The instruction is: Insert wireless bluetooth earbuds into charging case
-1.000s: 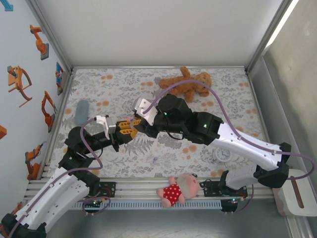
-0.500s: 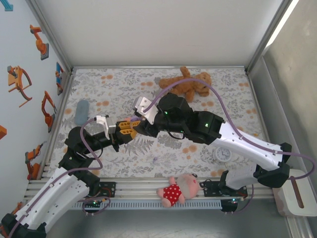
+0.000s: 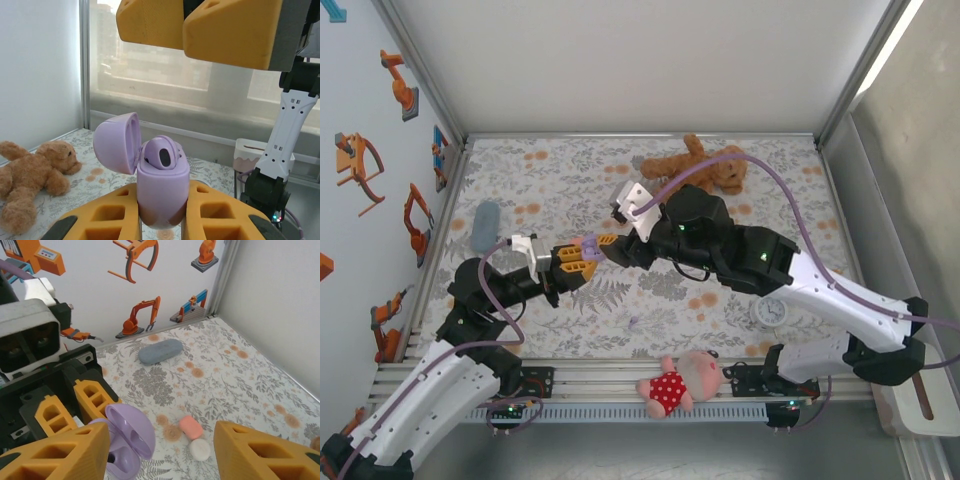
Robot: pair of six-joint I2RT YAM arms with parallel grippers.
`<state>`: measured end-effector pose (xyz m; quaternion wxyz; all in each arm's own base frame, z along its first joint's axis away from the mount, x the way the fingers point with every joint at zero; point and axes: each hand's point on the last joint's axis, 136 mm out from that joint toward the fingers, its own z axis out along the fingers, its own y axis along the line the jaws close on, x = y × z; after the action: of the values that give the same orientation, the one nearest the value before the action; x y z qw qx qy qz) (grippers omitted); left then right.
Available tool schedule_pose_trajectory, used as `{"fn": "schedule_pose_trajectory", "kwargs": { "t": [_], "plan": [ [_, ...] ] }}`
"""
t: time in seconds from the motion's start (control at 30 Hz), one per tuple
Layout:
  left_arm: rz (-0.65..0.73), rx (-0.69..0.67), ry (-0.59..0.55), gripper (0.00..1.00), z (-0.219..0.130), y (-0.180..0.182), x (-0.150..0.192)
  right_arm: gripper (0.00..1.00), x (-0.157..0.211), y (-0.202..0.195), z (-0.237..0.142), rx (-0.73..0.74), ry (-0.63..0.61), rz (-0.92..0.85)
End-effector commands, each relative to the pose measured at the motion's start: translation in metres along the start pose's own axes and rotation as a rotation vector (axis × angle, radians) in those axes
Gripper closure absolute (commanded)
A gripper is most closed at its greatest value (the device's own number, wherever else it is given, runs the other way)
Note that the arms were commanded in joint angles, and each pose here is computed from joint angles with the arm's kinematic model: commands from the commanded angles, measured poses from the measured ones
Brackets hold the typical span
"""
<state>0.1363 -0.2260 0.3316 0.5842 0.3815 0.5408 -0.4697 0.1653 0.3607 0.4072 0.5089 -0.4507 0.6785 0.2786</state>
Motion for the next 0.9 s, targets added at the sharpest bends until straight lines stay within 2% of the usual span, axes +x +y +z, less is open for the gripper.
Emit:
{"fn": "schedule_pose_trajectory", "kwargs": {
  "t": [0.0, 0.23, 0.4, 0.73, 0.87],
  "plan": [
    [0.014, 0.024, -0.012, 0.99, -0.003, -0.007, -0.001, 0.42, 0.006, -0.019, -0.011, 0.086, 0.004, 0.046],
    [0.012, 0.013, -0.013, 0.99, -0.007, -0.008, 0.001, 0.4, 0.051, -0.055, -0.02, 0.181, 0.112, 0.252],
    [0.01, 0.009, -0.012, 1.0, -0.011, -0.011, 0.001, 0.41, 0.105, -0.064, -0.013, 0.197, 0.243, 0.404],
    [0.027, 0.002, -0.017, 1.0, -0.017, -0.015, -0.003, 0.52, 0.21, -0.033, 0.028, 0.125, 0.544, 0.644],
    [0.032, -0.001, -0.022, 1.0, -0.018, -0.016, -0.005, 0.53, 0.251, -0.019, 0.044, 0.102, 0.644, 0.732]
  ]
}}
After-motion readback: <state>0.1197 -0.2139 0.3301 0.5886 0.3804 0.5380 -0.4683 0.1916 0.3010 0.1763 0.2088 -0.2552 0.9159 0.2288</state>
